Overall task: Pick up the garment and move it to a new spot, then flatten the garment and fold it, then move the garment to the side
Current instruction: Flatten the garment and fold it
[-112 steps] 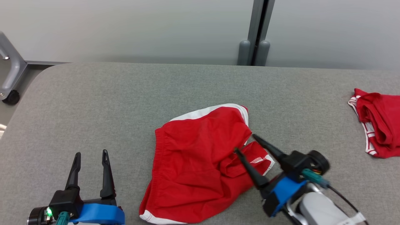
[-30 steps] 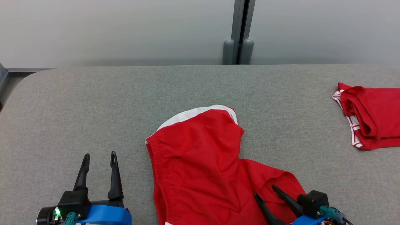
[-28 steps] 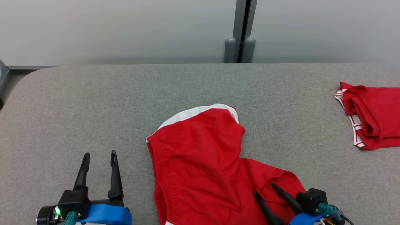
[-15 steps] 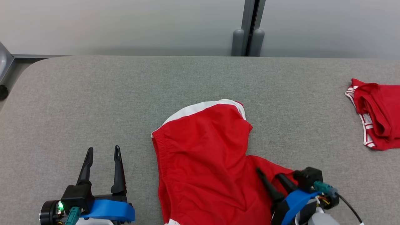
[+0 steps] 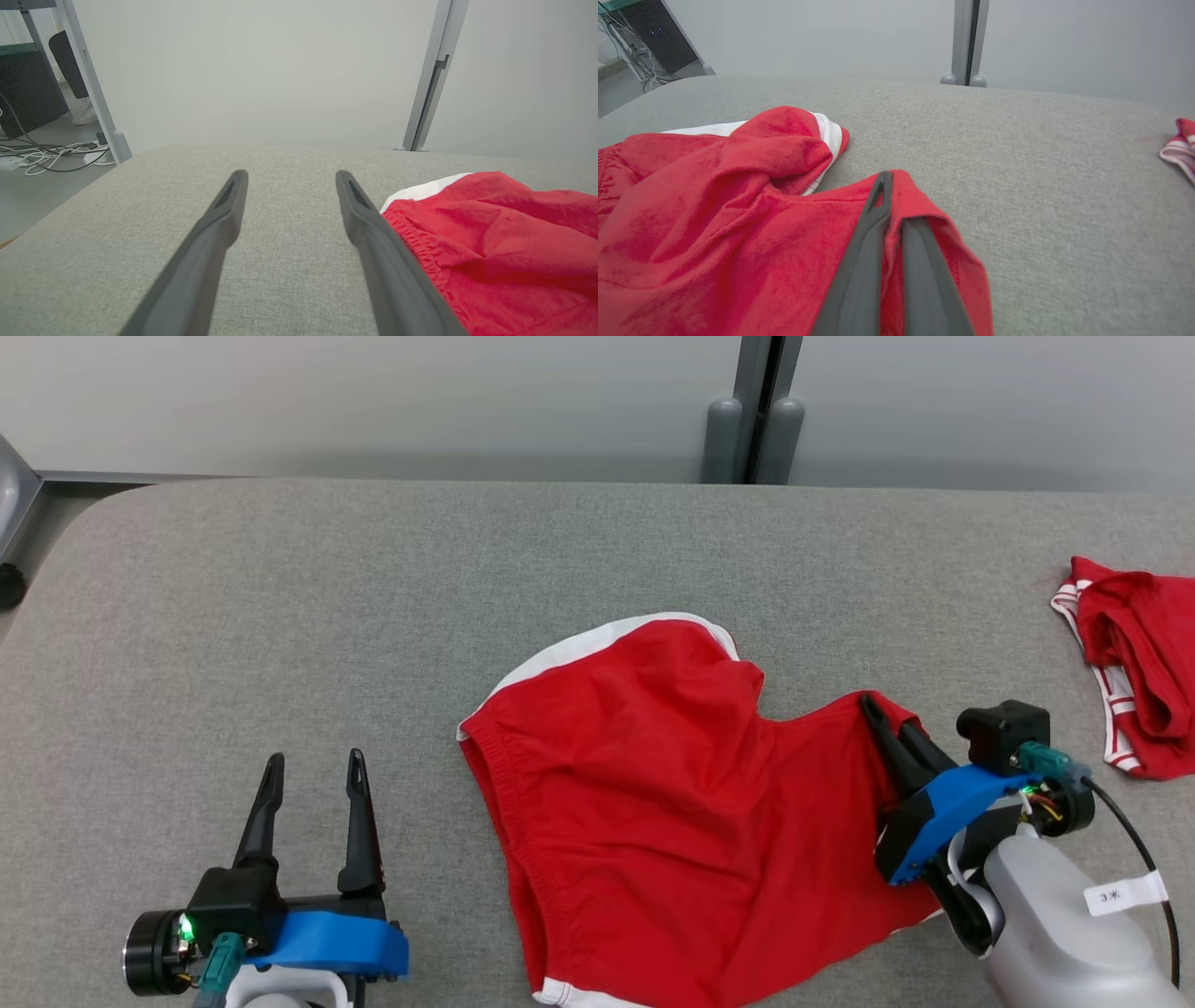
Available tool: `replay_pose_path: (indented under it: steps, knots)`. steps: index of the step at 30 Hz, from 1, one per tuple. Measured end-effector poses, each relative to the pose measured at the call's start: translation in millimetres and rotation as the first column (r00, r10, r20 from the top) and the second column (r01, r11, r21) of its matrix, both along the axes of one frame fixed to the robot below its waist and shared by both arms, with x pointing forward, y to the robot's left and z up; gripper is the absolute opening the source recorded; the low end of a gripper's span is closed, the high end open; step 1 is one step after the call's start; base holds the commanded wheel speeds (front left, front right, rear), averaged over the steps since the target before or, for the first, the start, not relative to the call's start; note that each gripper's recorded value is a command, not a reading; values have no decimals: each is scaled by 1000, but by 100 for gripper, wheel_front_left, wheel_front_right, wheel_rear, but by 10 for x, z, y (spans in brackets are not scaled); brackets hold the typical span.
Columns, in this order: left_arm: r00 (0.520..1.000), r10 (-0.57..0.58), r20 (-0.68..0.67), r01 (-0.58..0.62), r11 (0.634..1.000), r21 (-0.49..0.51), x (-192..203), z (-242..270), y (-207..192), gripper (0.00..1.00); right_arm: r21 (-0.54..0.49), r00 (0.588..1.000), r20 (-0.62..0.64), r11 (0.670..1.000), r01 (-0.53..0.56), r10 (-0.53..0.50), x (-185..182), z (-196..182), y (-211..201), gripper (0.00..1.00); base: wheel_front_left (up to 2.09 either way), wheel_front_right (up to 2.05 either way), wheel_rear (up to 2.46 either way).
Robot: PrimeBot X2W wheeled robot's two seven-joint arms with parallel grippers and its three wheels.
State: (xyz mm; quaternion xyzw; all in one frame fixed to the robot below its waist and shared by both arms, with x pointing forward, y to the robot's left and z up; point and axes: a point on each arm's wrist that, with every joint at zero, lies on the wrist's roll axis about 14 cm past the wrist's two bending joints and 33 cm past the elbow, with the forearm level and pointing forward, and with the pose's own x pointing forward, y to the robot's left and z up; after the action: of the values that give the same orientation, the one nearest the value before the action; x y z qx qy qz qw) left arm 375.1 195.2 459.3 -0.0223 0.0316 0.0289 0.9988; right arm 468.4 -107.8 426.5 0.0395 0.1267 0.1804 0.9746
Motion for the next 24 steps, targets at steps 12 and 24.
replay_pose_path:
  steps: [12,24]
  knots:
    - [1000,-16,-1,16,1000,-2,28,-9,-67,100,-16,998,-8,998,62,-62,-14,-1,-265,100,0,0,0]
    - [996,-83,38,82,996,19,26,116,-238,100,39,945,232,973,227,-230,-439,650,-878,100,0,0,0]
